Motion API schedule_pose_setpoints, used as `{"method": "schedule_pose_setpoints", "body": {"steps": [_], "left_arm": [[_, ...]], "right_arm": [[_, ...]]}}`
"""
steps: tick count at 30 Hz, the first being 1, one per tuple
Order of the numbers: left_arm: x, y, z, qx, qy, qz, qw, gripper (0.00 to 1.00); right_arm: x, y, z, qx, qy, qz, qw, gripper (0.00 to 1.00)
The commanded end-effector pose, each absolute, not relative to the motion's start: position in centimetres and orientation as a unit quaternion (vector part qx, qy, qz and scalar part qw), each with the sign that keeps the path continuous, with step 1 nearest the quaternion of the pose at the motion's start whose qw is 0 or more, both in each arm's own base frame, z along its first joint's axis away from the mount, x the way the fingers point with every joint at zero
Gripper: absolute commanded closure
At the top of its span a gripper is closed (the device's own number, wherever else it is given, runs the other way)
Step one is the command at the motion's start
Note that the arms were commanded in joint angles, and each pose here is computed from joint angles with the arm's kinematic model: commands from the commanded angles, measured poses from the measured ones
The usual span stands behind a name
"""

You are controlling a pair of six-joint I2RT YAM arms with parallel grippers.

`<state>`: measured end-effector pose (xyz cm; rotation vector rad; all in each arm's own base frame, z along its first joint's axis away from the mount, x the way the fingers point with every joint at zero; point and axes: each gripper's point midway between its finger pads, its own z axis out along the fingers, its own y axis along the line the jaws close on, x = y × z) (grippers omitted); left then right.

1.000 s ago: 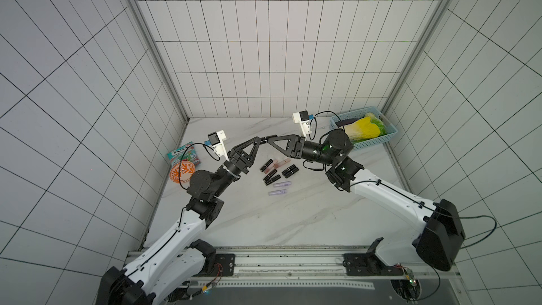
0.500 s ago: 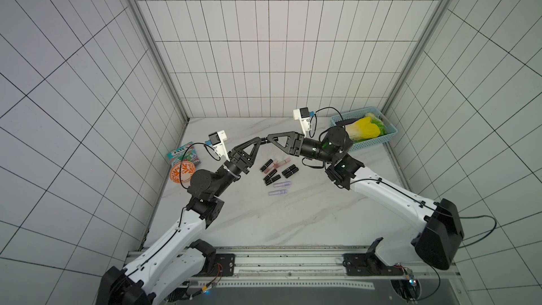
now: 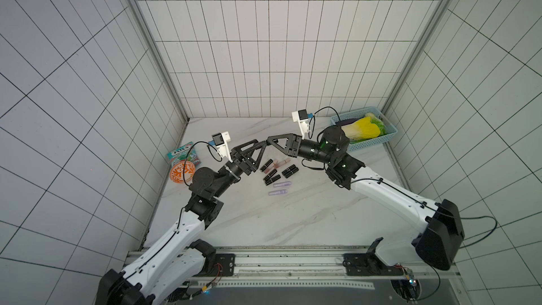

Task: Arrange the lipsticks in the organizer
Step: Place the lipstick in the storage box.

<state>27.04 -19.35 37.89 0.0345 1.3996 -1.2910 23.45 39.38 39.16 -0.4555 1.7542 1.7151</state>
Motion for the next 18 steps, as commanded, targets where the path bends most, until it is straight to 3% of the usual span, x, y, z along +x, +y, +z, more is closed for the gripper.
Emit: {"method": "schedule_pose_setpoints", "body": {"steps": [1,6,12,18], "left_arm": [[27.3,-18.1,37.6,0.019,0.627,-0.485,0.609,0.07],[27.4,-14.8,36.3,-0.009,0.650,-0.386,0.654,0.05],[28.5,-10.6,33.2,-0.056,0.697,-0.259,0.666,0.05],[30.1,-8.3,30.3,-0.092,0.720,-0.231,0.648,0.05]], "right_arm": [[23.9,36.7,40.0,-0.189,0.703,0.571,0.379,0.90],[27.3,33.6,34.9,-0.188,0.794,0.408,0.410,0.90],[32.1,33.4,29.9,-0.209,0.845,0.275,0.409,0.90],[36.1,35.6,26.0,-0.241,0.862,0.204,0.397,0.90]]}}
